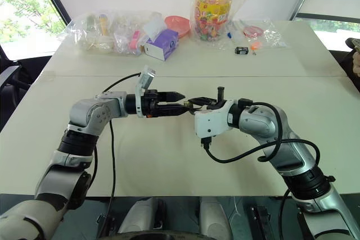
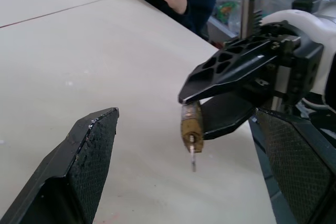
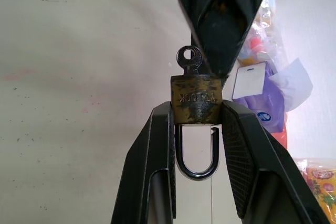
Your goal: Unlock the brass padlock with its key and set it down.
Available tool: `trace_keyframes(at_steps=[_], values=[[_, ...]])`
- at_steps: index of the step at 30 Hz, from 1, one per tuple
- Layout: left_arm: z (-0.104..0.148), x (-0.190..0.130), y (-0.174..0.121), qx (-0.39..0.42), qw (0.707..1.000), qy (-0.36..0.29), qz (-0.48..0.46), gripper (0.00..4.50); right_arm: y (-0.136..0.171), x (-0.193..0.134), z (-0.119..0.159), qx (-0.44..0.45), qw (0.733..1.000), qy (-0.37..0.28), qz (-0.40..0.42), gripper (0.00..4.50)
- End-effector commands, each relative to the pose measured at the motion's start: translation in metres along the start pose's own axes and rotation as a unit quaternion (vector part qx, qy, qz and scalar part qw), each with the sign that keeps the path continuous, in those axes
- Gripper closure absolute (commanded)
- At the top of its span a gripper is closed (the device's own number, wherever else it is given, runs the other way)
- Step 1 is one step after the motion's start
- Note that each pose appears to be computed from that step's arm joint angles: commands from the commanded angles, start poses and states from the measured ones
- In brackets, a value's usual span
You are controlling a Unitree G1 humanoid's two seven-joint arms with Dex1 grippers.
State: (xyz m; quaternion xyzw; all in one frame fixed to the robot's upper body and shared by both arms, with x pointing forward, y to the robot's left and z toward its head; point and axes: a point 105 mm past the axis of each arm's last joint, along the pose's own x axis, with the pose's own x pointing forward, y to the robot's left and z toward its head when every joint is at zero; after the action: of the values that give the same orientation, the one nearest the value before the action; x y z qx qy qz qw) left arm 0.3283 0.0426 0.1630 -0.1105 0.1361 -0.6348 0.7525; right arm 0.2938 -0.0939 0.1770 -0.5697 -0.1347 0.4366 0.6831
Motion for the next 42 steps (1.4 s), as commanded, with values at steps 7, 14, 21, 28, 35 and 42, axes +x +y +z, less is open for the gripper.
trace_keyframes(at_steps=[7,14,21,28,35,42], values=[[0.002,0.008,-0.001,0.016,1.000,-0.006,-0.008,3.02,-0.013,-0.004,0.007,-0.025,0.999,-0.006,-0.021,3.84],[-0.002,0.011,-0.001,0.010,1.000,-0.001,-0.015,4.47,-0.014,-0.005,0.007,-0.029,0.999,-0.003,-0.021,3.84],[-0.004,0.012,0.000,0.014,1.000,0.005,-0.013,4.49,-0.012,-0.006,0.008,-0.004,1.000,-0.007,-0.013,3.34],[-0.001,0.008,0.001,0.020,1.000,0.006,-0.014,4.50,-0.014,-0.010,0.007,0.019,1.000,-0.003,-0.008,0.15],[0.000,0.001,0.004,0.042,0.999,0.019,-0.014,4.50,-0.031,-0.027,0.002,0.171,0.984,-0.023,-0.046,1.11],[0.004,0.002,0.000,0.046,0.998,0.019,-0.029,4.50,-0.029,-0.021,-0.001,0.222,0.973,-0.023,-0.063,3.71]])
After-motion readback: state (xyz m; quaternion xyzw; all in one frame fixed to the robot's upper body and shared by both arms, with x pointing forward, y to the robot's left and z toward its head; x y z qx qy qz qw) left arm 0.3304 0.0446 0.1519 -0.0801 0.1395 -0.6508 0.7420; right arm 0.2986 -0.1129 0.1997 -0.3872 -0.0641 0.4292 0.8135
